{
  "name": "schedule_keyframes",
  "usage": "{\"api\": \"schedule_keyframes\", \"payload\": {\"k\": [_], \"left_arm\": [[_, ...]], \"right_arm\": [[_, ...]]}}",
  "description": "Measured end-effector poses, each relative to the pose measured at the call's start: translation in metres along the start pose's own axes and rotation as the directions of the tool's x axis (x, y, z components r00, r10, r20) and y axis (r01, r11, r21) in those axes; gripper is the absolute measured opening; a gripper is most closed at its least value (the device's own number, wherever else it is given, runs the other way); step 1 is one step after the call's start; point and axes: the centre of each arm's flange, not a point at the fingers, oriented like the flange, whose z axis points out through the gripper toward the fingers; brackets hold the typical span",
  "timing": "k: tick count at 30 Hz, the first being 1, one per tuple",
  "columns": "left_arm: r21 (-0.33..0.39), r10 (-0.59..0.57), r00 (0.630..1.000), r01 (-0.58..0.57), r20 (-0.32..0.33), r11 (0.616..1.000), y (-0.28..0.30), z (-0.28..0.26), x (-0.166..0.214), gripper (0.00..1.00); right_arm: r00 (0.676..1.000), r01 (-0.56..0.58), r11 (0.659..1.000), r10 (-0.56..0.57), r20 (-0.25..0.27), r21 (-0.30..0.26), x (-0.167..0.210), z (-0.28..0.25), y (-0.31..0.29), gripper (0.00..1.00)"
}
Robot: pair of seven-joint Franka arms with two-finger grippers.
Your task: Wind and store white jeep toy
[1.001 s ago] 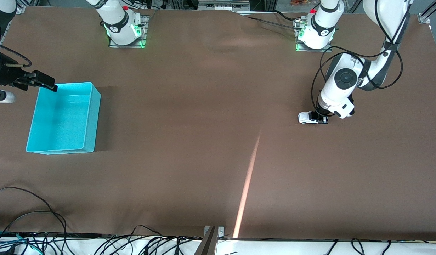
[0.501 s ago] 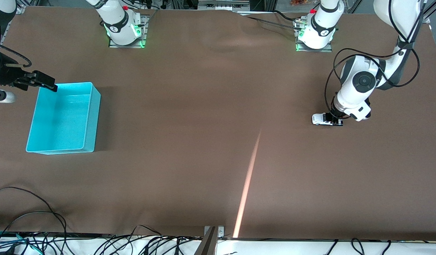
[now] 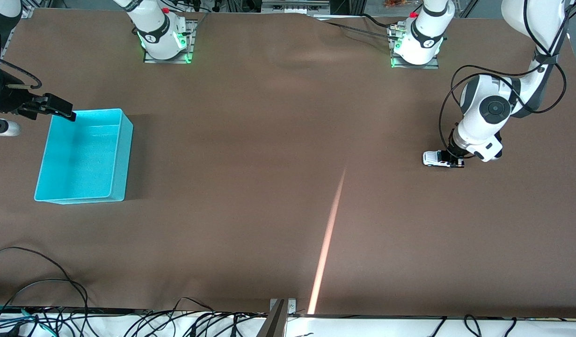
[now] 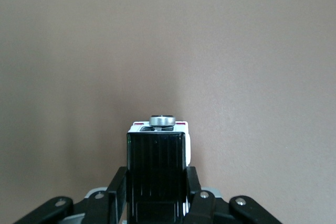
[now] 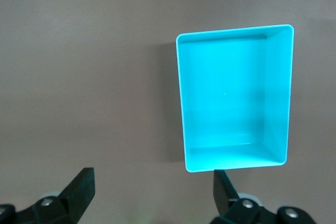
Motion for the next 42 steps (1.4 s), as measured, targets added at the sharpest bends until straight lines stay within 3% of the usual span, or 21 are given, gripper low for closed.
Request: {"api": "schedule_keyframes", "payload": {"k": [3, 9, 14, 23, 32, 38, 42], "left_arm": [[0.004, 0.001, 1.0, -0.001, -0.002, 1.0, 0.001, 0.004, 0.003, 0.54], [0.003, -0.018, 1.0, 0.018, -0.012, 1.0, 0.011, 0.005, 0.018, 0.78], [0.043, -0.027, 0.999, 0.029, -0.044, 0.999, 0.027, -0.016, 0.034, 0.99], [0.086, 0.048, 0.995, -0.041, -0.083, 0.995, 0.05, -0.073, 0.038, 1.0], [0.106, 0.205, 0.975, -0.196, -0.083, 0.975, 0.075, -0.13, 0.023, 1.0], [0.113, 0.339, 0.939, -0.332, -0.05, 0.936, 0.092, -0.174, 0.021, 1.0], [0.126, 0.445, 0.895, -0.438, -0.031, 0.89, 0.099, -0.203, 0.028, 1.0]], "right_arm": [[1.0, 0.0, 1.0, 0.0, 0.0, 0.0, 0.0, 0.0, 0.0, 1.0], [1.0, 0.003, 1.0, -0.003, 0.0, 0.0, 0.0, 0.0, -0.001, 1.0], [1.0, 0.005, 1.0, -0.005, 0.0, 0.0, 0.0, 0.0, -0.003, 1.0], [1.0, 0.005, 1.0, -0.005, 0.0, 0.0, 0.0, 0.0, -0.003, 1.0], [1.0, 0.005, 1.0, -0.005, 0.0, 0.0, 0.0, 0.0, -0.003, 1.0], [1.0, 0.005, 1.0, -0.005, 0.0, 0.0, 0.0, 0.0, -0.003, 1.0], [1.0, 0.005, 1.0, -0.005, 0.0, 0.0, 0.0, 0.0, -0.003, 1.0]]}}
